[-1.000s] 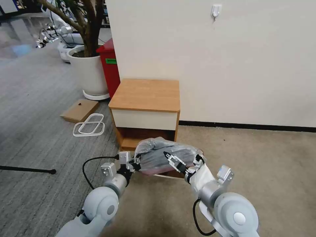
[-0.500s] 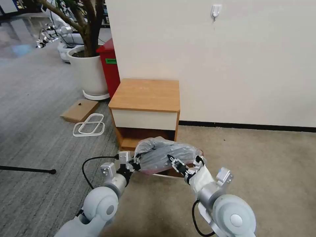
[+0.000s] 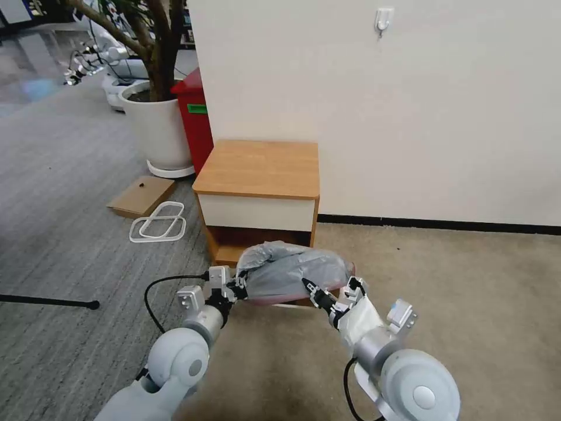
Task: Pick up the garbage bag from the table and place it over the trash can.
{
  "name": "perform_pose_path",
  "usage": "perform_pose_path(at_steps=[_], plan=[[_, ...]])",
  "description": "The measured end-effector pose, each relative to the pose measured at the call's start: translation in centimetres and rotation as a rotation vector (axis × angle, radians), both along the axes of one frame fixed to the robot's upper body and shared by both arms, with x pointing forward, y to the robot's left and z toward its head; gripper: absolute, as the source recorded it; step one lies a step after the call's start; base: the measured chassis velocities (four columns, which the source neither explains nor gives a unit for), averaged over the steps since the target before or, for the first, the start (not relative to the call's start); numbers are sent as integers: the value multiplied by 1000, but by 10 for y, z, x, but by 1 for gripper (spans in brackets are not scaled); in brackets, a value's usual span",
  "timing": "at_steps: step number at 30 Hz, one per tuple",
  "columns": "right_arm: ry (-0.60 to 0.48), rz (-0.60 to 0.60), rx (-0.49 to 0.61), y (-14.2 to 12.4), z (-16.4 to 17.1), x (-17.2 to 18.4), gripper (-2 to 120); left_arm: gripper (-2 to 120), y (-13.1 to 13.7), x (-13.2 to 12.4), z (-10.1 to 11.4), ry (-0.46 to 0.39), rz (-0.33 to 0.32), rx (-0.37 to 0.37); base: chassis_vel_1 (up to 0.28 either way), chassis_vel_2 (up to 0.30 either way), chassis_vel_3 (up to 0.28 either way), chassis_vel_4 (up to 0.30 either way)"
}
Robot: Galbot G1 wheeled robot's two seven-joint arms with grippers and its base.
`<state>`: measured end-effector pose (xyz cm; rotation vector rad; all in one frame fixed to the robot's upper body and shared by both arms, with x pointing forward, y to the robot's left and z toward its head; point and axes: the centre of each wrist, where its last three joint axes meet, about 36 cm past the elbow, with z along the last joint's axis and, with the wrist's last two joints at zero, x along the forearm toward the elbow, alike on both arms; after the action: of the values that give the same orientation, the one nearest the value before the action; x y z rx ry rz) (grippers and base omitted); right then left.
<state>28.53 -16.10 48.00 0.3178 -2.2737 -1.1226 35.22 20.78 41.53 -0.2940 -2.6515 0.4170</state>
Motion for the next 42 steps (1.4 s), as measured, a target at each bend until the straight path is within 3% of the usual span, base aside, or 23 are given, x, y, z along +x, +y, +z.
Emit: perform_pose_path(at_steps=[14,29,42], plan=[[33,-14,-22,-10,-5,-11,0,0,6,8,10,14,72,-68,0,0,0,0],[35,-19,-31,-12,-6,-12,0,0,13,11,8,13,105,-50,0,0,0,0],[31,-55,-175,-18,-34,1,0,0,20,11,16,42,108,-79,0,0,0,0]])
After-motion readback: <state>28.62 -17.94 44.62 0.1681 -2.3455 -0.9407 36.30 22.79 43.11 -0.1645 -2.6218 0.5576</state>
